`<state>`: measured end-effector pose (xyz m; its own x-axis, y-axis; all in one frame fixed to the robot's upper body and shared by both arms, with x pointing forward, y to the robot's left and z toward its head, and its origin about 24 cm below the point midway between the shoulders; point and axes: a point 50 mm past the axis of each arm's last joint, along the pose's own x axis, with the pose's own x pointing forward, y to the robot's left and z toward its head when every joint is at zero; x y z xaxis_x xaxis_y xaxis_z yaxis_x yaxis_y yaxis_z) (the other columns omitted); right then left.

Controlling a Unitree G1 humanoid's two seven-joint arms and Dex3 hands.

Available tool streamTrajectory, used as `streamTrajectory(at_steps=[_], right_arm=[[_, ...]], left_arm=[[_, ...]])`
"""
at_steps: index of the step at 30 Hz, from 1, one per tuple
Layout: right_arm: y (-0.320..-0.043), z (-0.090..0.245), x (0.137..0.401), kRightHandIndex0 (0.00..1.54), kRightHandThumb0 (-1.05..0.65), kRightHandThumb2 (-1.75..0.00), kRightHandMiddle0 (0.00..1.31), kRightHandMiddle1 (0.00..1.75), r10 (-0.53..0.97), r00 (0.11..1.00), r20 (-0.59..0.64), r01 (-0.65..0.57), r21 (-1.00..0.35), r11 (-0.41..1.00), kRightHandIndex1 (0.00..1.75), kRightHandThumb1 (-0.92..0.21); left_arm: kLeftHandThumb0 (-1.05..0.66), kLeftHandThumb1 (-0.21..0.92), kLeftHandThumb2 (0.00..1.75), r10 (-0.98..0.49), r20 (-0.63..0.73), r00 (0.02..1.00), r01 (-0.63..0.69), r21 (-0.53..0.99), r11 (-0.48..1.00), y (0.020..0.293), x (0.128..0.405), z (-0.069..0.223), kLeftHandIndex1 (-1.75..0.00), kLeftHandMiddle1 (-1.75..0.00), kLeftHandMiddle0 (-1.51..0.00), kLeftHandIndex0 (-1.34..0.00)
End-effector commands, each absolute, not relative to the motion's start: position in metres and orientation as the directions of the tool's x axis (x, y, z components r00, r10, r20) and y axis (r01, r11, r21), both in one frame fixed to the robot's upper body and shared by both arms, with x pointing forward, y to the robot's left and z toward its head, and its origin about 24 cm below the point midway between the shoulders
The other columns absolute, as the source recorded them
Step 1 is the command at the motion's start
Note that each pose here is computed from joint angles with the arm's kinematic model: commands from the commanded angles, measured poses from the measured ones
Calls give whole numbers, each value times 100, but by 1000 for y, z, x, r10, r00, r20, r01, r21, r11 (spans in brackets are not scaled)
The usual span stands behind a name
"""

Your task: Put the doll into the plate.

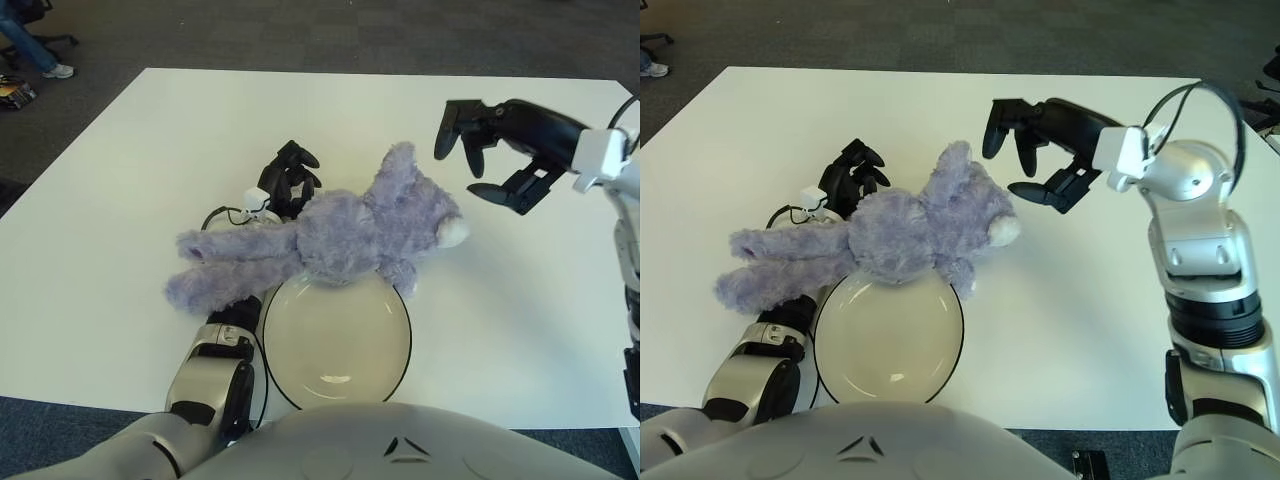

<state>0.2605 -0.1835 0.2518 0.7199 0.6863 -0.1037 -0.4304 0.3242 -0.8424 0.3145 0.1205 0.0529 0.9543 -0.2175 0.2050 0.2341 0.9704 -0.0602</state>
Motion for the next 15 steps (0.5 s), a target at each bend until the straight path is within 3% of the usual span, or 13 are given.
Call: streamTrajectory(at_steps=[1,6,11,14,15], right_arm=[[-195,259,258,65,49,-139,0,99,685,717,-134,-410,-875,258,175,-25],[-202,266,264,63,48,-135,0,62,704,696,-138,-360,-916,177,175,-28],[-206,275,273,57,45,-127,0,41,723,675,-145,-350,-926,141,175,-35],[-210,279,275,37,-27,-99,0,30,732,661,-166,-372,-920,127,175,-33],[-210,279,276,30,-35,-96,0,28,732,659,-173,-378,-918,123,152,-34]], left_arm=[[-1,34,130,-192,115,975,202,-91,975,127,302,30,-175,-175,-48,-47],[-1,35,129,-190,112,975,201,-94,975,127,301,30,-175,-175,-48,-47],[-1,35,129,-189,107,976,198,-88,976,127,299,30,-175,-175,-48,-46],[-1,35,129,-187,107,977,196,-79,977,127,299,30,-175,-175,-48,-46],[-1,35,129,-186,108,977,195,-77,978,127,299,30,-175,-175,-48,-46]])
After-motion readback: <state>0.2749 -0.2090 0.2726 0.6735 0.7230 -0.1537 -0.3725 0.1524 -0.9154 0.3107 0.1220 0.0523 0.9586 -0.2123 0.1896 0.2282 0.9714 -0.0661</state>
